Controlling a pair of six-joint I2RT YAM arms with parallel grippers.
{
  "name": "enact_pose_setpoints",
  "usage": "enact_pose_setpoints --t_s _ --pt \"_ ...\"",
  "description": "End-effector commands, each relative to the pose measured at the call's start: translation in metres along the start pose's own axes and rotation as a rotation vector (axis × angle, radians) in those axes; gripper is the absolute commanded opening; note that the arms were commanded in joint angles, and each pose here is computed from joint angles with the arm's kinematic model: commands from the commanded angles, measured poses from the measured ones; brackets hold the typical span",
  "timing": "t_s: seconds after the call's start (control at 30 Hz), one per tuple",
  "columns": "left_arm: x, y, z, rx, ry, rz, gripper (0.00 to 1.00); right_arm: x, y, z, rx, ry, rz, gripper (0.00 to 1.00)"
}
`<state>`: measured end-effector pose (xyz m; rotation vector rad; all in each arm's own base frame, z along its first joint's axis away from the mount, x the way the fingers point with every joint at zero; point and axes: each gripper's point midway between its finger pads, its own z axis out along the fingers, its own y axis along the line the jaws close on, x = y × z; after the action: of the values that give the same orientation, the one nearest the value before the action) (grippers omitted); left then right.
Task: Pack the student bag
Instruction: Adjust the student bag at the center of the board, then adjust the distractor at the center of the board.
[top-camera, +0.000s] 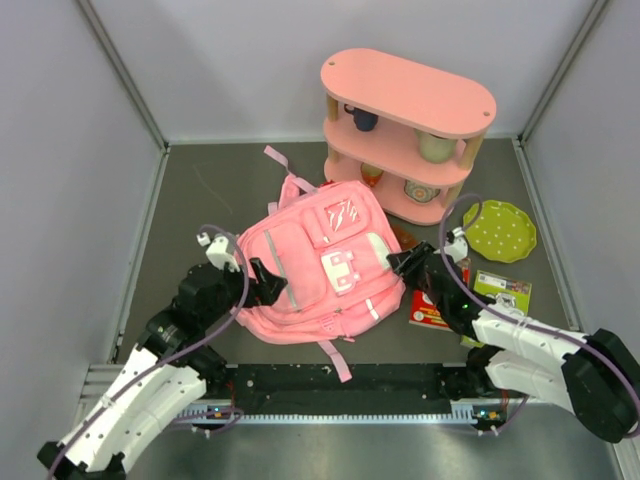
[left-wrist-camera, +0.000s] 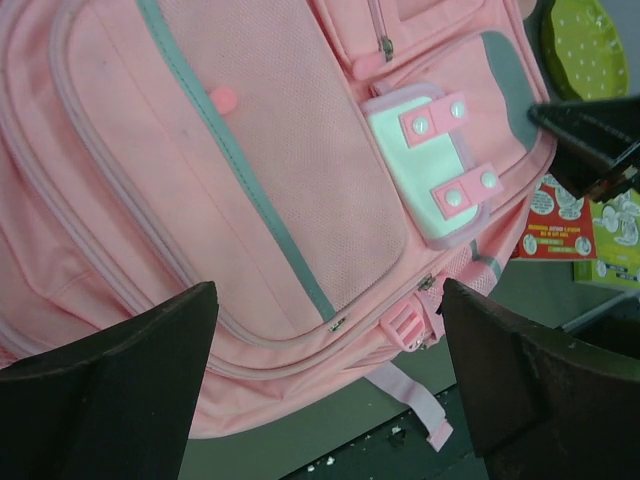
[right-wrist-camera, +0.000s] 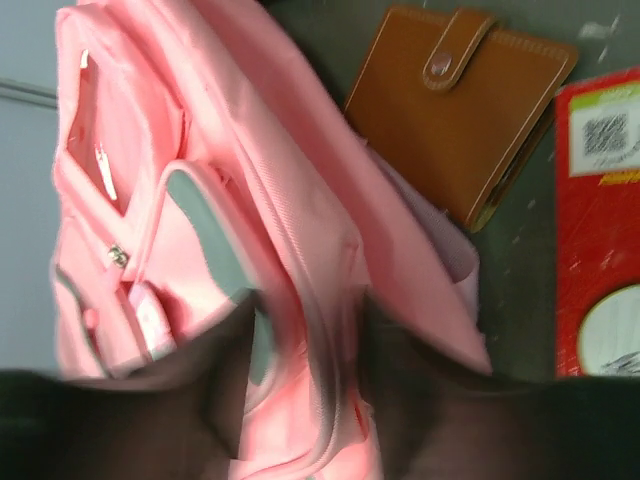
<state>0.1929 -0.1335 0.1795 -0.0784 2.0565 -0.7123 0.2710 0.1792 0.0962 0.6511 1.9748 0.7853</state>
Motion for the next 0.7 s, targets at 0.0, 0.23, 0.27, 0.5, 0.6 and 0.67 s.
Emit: enact_pose_setpoints --t_s 0.0,0.23,0.27,0.5,0.6,0.67 --pt "0.002 -0.002 0.011 -0.047 -0.013 0.015 0.97 -0.039 0.016 0.000 -0.016 -0.152 -0.059 0.64" --pt "0.002 0.004 0.013 -0.077 -0.014 0.057 0.98 -0.096 0.014 -0.014 0.083 -0.248 -0.196 0.88" --pt "0.001 0.003 0.013 -0.074 -0.015 0.061 0.99 -0.107 0.010 -0.010 0.107 -0.262 -0.215 0.88" --pt "0.004 0.000 0.015 -0.054 -0.002 0.057 0.98 -0.114 0.003 0.035 0.067 -0.104 -0.209 0.69" --pt "0.004 -0.001 0.014 -0.047 -0.006 0.054 0.98 -0.107 -0.002 0.054 0.075 -0.067 -0.211 0.62" --pt "0.004 0.000 0.013 -0.050 -0.005 0.055 0.98 -0.106 -0.004 0.064 0.083 -0.068 -0.196 0.57"
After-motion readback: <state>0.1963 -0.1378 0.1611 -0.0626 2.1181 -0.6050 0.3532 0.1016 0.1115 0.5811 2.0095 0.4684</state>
